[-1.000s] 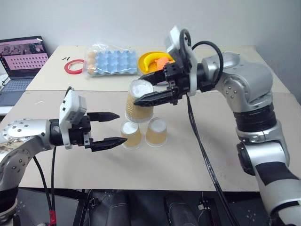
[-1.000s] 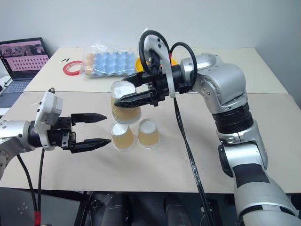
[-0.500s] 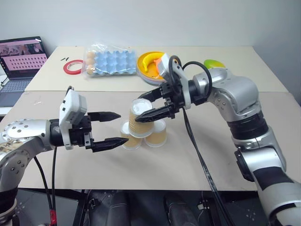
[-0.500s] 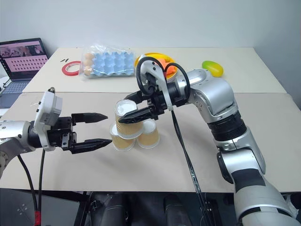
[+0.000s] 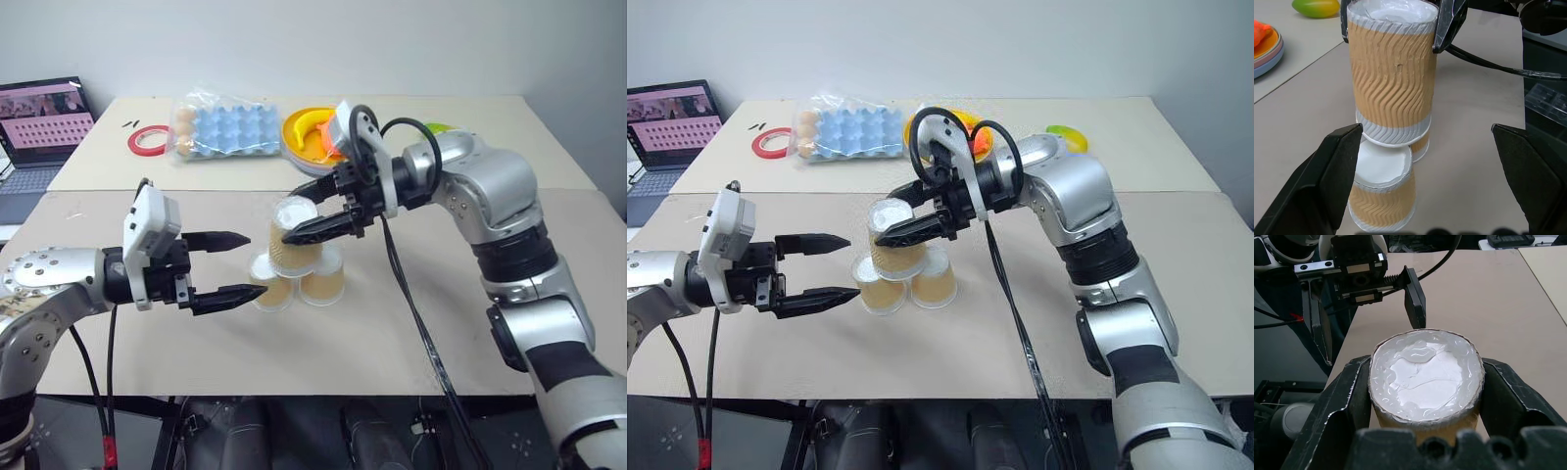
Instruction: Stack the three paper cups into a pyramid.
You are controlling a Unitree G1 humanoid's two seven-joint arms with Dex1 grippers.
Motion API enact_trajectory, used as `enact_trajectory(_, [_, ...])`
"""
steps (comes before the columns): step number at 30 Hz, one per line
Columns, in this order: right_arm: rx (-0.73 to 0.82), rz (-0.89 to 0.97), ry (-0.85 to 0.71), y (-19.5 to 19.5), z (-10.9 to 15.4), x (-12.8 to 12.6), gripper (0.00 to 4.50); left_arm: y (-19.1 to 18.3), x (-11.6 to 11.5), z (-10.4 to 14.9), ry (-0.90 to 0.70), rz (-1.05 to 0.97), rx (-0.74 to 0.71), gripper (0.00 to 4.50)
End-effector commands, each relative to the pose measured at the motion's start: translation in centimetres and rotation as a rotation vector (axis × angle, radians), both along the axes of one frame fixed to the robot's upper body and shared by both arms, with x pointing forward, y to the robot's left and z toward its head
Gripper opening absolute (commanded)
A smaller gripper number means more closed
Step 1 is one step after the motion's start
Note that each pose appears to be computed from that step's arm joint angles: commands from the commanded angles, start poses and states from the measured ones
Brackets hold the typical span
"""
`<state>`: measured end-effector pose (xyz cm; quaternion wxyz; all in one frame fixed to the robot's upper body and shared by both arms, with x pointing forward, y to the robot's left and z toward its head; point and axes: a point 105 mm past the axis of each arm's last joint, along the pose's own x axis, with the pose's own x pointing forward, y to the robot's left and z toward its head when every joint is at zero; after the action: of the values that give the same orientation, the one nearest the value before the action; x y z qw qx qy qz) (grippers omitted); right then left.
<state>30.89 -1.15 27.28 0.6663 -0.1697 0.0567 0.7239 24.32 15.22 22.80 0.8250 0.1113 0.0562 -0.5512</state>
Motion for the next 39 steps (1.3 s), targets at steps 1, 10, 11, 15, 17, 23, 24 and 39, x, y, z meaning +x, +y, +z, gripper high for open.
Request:
enact_trajectory(1, [0.008, 0.005, -0.071, -0.2, 1.0, 0.1, 2.81, -0.1, -0.3, 0.8, -0.039, -0.010, 0.012, 4.50])
enact_trajectory(10, [-0.017, -0.016, -0.056, 0.0, -0.9, 0.6, 3.78, -0.1, -0.3, 0.9, -0.039, -0.007, 0.012, 4.50])
enact_trajectory(11, [-0.016, -0.016, -0.059, -0.1, -1.0, 0.6, 3.93, -0.1, -0.3, 0.9, -0.039, -0.007, 0.012, 4.50])
enact_trajectory(15, [0.005, -0.021, -0.076, -0.3, -0.2, 0.5, 4.47, -0.1, -0.3, 0.8, -0.038, -0.006, 0.013, 4.50])
enact_trajectory(17, [0.072, -0.016, -0.082, -1.1, 2.0, 0.3, 4.47, -0.1, -0.3, 0.9, -0.039, -0.004, 0.012, 4.50])
enact_trajectory(23, [0.405, -0.017, -0.006, -6.9, 10.3, -1.2, 4.47, 0.5, -0.2, 1.2, -0.052, 0.044, 0.000, 4.50])
enact_trajectory(24, [0.464, -0.040, 0.018, -8.0, 11.2, -1.2, 4.47, 1.0, 0.0, 1.4, -0.057, 0.078, -0.014, 4.50])
enact_trajectory(39, [0.082, -1.418, -0.182, -19.9, -6.2, 10.2, 4.47, 17.1, 4.5, -1.5, -0.147, 1.189, -0.338, 4.50])
